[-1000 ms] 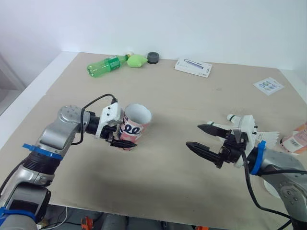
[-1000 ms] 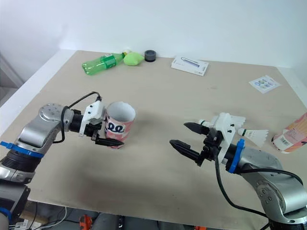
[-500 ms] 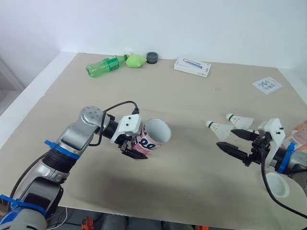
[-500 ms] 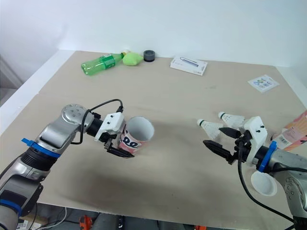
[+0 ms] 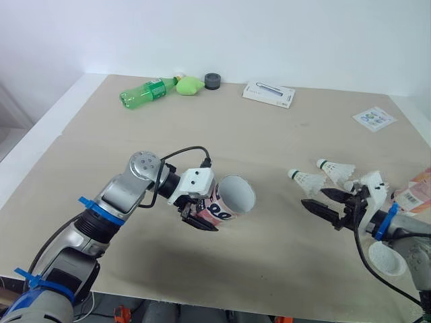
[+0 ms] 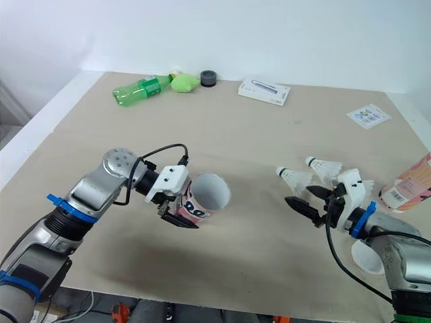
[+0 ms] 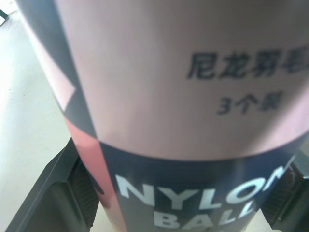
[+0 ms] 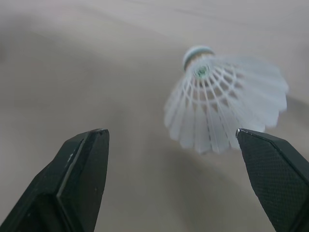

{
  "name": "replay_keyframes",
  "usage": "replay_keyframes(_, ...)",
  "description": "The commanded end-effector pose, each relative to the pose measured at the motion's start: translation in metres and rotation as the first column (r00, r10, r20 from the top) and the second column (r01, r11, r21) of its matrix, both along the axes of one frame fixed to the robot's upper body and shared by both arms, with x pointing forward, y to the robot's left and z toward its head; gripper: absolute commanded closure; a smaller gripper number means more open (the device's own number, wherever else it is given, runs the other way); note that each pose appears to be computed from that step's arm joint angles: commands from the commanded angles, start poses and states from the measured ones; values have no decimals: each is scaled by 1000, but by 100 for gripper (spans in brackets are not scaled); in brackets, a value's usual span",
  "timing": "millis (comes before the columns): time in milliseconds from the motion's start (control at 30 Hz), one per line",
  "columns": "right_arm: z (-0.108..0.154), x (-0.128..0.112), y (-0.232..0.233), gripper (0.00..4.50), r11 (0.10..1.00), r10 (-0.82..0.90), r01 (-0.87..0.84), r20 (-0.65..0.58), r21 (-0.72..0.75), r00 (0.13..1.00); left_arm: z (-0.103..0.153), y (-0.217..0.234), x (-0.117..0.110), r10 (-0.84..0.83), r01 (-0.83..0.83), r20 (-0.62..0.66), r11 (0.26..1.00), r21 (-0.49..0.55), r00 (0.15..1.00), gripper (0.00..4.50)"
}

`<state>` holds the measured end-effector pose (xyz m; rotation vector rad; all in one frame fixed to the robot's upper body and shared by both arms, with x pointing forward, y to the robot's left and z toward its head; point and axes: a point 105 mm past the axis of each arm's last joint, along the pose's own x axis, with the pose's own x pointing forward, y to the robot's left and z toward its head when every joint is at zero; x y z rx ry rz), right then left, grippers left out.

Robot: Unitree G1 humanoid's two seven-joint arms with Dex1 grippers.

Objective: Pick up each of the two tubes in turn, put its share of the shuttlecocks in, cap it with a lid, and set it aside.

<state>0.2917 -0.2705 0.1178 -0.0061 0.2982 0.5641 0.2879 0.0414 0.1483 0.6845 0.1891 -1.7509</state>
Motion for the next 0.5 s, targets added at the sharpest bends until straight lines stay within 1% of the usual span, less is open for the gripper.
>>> replay_keyframes(33,12,9,4,0,1000,6,-7,54,8,999,9,-4,2,-8,8,31,1000,2,999,68)
replay_keyframes(300,11,22,15,0,999,30,-32,69,29,997,11,-10,6,-3,3,36,1000,2,999,68)
replay_keyframes(333,10,24,15,50,999,26,-27,69,25,997,11,-10,6,-2,2,36,1000,2,999,77)
replay_keyframes(367,8,27,13,61,1000,11,-13,66,24,998,11,-10,6,-2,2,34,1000,2,999,77)
replay_keyframes(467,9,33,12,172,999,-6,3,79,35,997,11,-9,4,-2,2,26,1000,6,1000,77)
replay_keyframes(500,10,34,12,230,999,-3,-1,92,41,996,12,-9,4,-3,3,24,1000,8,1000,77)
